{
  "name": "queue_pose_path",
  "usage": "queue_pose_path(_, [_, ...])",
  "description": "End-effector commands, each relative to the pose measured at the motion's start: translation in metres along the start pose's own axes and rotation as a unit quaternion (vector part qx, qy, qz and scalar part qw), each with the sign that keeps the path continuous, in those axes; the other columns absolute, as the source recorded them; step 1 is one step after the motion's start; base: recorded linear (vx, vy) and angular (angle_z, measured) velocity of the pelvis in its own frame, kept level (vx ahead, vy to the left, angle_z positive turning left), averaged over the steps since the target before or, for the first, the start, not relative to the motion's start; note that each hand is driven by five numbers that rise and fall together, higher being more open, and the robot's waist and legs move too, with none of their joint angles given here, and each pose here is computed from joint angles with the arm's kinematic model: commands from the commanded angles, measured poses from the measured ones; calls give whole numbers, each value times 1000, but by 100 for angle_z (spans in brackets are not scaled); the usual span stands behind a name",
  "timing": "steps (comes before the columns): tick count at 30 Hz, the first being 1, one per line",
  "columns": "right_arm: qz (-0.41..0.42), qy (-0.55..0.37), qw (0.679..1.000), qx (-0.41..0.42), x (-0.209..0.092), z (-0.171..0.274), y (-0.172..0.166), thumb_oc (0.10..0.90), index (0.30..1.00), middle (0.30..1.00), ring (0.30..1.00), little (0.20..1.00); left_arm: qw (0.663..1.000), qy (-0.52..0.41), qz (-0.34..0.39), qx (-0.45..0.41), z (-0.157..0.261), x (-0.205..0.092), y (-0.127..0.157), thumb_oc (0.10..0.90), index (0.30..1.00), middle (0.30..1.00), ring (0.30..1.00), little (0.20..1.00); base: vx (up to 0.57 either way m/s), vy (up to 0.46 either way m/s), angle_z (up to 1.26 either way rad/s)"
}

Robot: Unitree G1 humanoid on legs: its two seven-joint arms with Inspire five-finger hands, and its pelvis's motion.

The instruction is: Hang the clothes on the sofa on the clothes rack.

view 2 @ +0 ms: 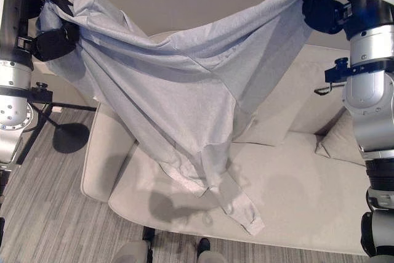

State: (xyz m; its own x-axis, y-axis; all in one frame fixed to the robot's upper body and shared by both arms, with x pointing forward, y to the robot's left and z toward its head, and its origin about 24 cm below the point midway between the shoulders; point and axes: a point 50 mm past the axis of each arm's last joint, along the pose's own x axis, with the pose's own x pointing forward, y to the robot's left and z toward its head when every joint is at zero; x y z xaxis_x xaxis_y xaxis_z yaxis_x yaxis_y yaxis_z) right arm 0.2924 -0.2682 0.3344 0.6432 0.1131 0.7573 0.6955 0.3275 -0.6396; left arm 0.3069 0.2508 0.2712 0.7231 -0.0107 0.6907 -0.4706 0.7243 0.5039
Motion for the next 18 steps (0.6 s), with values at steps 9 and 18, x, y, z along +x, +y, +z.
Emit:
queue_pose_path(9, [-76, -162, 982, 61, 11, 70, -26, 400, 300, 300, 300, 300, 976, -156, 65, -136, 63, 0, 7, 400, 300, 300, 300, 300, -108, 129, 79])
queue_pose_path(18, [-61, -173, 979, 87, 12, 80, -13, 400, 300, 300, 300, 300, 972, -165, 42, -160, 69, 0, -9, 400, 300, 300, 300, 300, -184, -85, 77])
